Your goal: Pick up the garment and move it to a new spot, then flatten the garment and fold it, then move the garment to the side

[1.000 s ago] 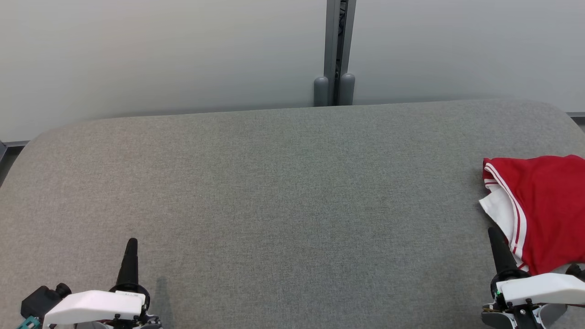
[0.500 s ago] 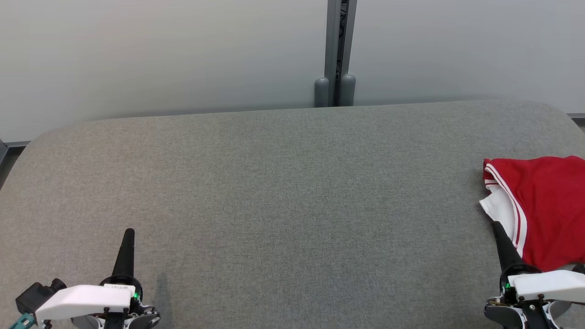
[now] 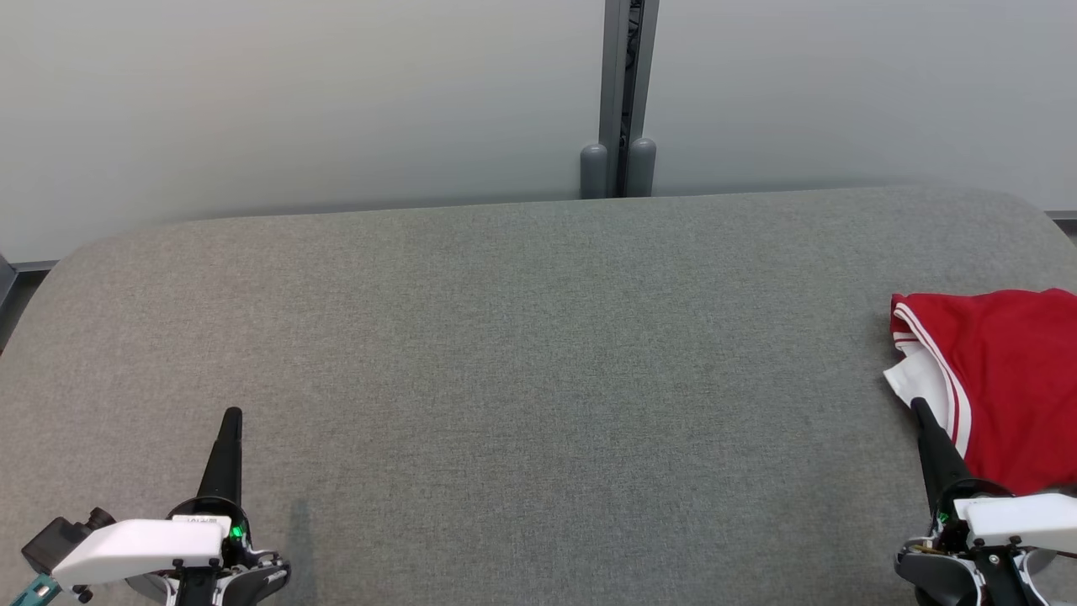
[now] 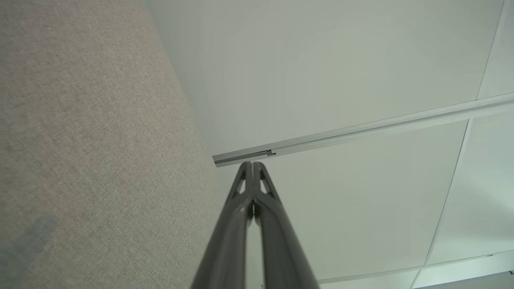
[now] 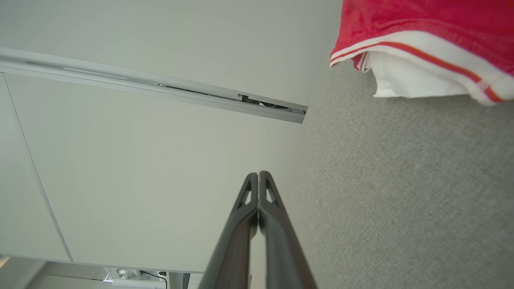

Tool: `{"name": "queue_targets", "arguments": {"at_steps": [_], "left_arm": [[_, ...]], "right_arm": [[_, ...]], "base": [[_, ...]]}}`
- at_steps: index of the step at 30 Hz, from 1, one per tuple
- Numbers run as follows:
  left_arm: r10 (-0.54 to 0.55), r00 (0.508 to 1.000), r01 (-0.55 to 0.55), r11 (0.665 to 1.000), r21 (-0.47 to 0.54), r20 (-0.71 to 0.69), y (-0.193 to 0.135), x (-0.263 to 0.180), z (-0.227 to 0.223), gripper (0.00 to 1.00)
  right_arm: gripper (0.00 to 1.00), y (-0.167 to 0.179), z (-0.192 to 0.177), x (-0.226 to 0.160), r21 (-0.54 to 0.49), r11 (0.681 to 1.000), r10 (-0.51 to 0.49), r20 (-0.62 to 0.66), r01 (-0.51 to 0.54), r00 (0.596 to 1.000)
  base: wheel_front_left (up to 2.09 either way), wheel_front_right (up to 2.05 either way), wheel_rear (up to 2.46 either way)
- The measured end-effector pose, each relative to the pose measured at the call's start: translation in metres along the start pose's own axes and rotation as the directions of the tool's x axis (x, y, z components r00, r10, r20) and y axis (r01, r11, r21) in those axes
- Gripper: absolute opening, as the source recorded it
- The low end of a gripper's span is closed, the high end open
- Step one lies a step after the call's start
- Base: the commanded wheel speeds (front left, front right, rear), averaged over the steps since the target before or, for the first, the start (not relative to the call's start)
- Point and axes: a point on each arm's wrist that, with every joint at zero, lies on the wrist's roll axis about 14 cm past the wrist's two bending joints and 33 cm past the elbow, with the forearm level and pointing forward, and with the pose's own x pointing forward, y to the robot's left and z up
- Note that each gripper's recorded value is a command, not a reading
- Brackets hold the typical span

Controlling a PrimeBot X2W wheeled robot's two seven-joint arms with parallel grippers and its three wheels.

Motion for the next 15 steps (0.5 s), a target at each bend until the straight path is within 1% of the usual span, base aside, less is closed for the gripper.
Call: {"name": "queue_targets", "arguments": {"at_steps": [15], "left_arm": [[-0.054,0.999,0.054,0.993,-0.107,0.002,-0.014,0.003,0.004,0.00]], "right_arm": [[0.00,0.009,0.003,0.001,0.112,0.993,0.033,-0.001,-0.033,0.999]], "base": [[0.00,0.00,0.00]]}}
